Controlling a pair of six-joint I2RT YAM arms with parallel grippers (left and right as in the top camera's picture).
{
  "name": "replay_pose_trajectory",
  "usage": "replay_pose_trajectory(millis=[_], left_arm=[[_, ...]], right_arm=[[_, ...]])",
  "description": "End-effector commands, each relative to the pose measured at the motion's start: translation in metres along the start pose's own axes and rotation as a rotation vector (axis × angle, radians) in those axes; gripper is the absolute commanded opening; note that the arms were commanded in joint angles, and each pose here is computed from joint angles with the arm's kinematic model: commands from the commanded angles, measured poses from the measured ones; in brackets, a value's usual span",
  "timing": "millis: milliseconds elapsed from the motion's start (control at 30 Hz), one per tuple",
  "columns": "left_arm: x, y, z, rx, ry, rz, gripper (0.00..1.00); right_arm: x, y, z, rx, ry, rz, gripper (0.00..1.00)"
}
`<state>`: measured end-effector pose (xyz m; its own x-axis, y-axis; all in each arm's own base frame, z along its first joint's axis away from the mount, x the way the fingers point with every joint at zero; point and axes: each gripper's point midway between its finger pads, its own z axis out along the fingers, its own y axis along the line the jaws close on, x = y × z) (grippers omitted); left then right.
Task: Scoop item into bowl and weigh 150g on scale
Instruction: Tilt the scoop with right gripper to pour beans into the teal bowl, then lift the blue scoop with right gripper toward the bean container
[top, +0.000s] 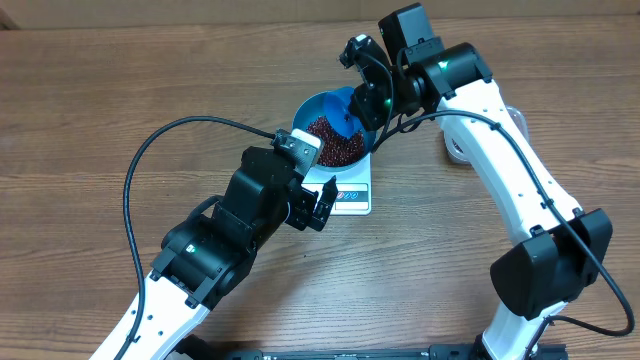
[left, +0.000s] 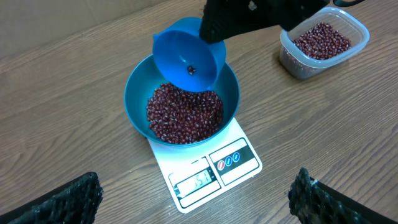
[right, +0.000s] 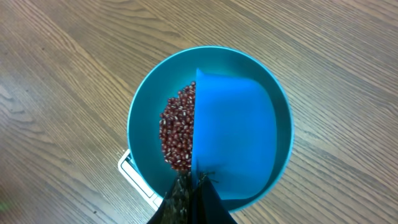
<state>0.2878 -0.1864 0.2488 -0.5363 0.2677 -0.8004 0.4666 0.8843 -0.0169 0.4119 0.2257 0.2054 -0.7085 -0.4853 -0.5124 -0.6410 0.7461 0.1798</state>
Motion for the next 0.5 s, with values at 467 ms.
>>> replay_pose_trajectory(millis=[467], left_arm=[[-0.001,0.003,-0.001,-0.013,-0.004,0.002,0.99]], right_arm=[[-0.003,-0.074,-0.105,0.165,-0.180,0.132,0.04]])
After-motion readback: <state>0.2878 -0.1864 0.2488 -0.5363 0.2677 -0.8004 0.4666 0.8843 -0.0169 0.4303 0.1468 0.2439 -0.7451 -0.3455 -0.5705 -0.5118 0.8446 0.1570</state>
